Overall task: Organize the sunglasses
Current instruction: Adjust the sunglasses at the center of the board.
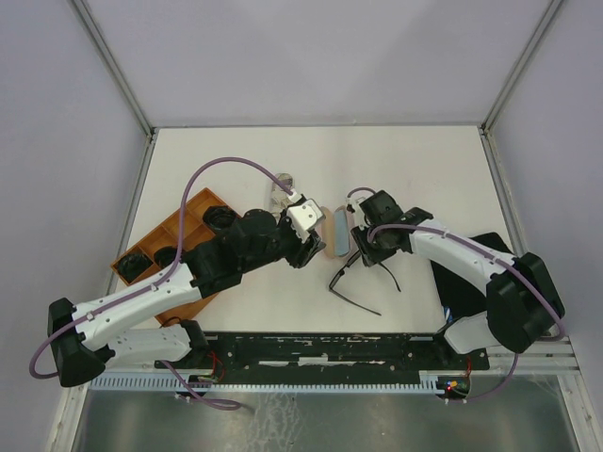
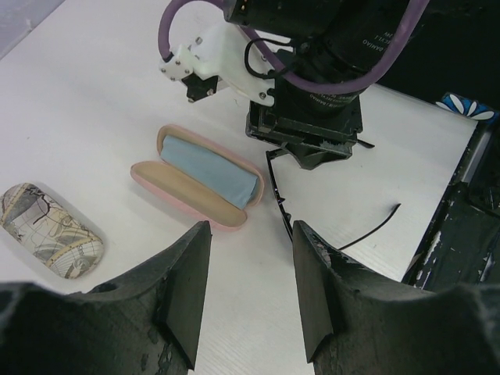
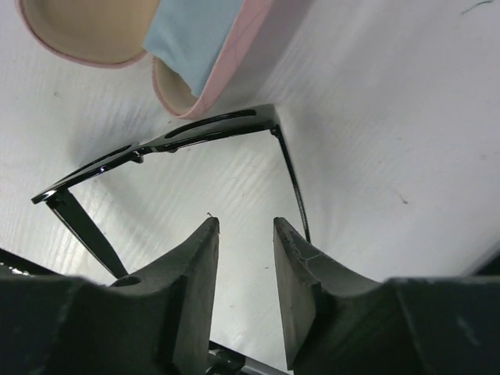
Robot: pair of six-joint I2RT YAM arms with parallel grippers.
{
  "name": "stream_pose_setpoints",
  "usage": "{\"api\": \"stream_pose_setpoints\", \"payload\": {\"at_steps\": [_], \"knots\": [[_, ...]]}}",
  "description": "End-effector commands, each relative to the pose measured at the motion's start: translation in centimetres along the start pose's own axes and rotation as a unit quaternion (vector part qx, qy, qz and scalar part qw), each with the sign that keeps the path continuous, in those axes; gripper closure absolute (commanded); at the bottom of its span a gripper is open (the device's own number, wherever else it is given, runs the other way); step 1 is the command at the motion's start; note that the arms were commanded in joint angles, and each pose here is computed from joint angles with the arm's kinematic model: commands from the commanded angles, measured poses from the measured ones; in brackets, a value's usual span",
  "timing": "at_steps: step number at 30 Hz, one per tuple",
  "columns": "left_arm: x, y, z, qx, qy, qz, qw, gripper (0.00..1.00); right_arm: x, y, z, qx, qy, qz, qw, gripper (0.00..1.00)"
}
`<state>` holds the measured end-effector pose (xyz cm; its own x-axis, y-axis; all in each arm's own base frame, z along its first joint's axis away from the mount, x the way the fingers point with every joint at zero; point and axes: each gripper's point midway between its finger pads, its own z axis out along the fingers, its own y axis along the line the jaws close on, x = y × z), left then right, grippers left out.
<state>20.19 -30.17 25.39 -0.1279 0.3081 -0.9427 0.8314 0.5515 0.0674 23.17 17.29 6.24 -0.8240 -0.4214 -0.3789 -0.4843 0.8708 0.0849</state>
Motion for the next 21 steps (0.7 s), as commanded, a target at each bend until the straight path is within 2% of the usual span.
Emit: {"api": "stream_pose_setpoints", "payload": {"at_steps": [1, 7, 10, 14, 21], "knots": [[-1.2, 0.3, -0.6, -0.008, -0.023, -0.014, 1.000, 0.47, -2.6, -1.5, -1.3, 0.041, -0.053, -0.038, 0.997, 0.54], [-1.3, 0.3, -0.6, -0.007, -0.024, -0.013, 1.000, 0.47, -2.6, -2.4, 0.2, 0.057, -0.026, -0.078, 0.995, 0.46], [-1.3, 0.3, -0.5, -0.005, -0.023, -0.013, 1.000, 0.47, -2.6, -2.2, 0.9, 0.050, -0.017, -0.089, 0.995, 0.46], [-1.3, 0.3, -0.4, -0.006, -0.023, -0.014, 1.000, 0.47, -2.9, -2.5, 1.9, 0.052, -0.011, -0.090, 0.995, 0.50], [-1.4, 0.4, -0.5, -0.010, -0.026, -0.015, 1.000, 0.47, -3.4, -2.1, 2.7, 0.039, -0.015, -0.074, 0.996, 0.64]]}}
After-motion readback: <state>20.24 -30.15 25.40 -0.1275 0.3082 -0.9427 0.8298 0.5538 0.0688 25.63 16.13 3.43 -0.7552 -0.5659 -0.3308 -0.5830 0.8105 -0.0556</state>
